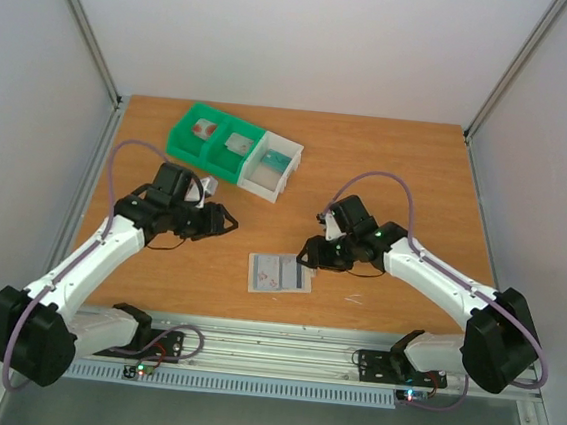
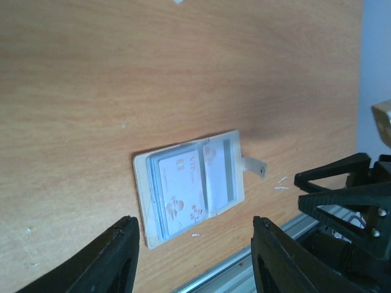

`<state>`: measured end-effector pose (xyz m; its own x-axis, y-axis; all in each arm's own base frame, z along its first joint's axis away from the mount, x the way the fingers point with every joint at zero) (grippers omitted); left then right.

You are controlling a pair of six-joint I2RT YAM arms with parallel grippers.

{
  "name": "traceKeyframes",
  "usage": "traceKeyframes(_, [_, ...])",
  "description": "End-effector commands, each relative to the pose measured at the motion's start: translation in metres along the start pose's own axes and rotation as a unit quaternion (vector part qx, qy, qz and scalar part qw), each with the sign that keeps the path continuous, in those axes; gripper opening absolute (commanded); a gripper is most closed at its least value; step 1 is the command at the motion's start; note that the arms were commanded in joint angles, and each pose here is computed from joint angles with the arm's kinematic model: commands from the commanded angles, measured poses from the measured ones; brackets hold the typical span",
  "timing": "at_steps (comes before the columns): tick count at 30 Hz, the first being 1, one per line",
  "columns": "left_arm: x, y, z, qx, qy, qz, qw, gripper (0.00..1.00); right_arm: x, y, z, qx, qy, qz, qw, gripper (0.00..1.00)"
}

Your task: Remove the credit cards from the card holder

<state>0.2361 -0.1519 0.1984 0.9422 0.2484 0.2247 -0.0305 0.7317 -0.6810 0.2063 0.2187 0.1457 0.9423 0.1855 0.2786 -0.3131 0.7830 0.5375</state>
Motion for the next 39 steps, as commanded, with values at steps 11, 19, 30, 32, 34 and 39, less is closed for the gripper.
traceKeyframes(11, [-0.030,-0.019,-0.054,-0.055,0.037,0.004,0.998,0.42,-0.002,-0.004,-0.003,0.002,-0.013,0.000,1.000,0.41])
traceKeyframes(19, [-0.045,-0.019,-0.097,-0.068,0.073,0.004,0.995,0.34,-0.005,-0.009,-0.022,0.014,0.002,-0.022,1.000,0.37])
traceKeyframes(30, [-0.054,0.003,-0.120,-0.071,0.075,0.018,0.994,0.31,-0.011,-0.028,-0.054,-0.006,0.033,-0.048,0.998,0.41])
traceKeyframes(32, [-0.055,0.006,-0.123,-0.064,0.077,0.017,0.995,0.31,-0.013,-0.032,-0.058,-0.012,0.039,-0.051,0.998,0.41])
traceKeyframes(34, [-0.056,0.010,-0.123,-0.057,0.074,0.016,0.996,0.31,-0.014,-0.034,-0.060,-0.014,0.040,-0.054,0.998,0.40])
traceKeyframes(39, [-0.062,0.024,-0.126,-0.028,0.083,0.018,0.996,0.30,-0.015,-0.041,-0.065,-0.026,0.032,-0.057,0.998,0.41])
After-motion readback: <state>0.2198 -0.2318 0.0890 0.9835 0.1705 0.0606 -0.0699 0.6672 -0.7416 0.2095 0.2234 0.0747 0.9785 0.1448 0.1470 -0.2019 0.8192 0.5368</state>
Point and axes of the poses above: each gripper's point midway between its finger pads, its own z axis back along the fingers, its own y axis along the line the jaws close on, x = y × z, the point moved 4 cm from there along z, back along the fingers, and after that the axes turned 6 degrees about z, right-handed, at the moved point
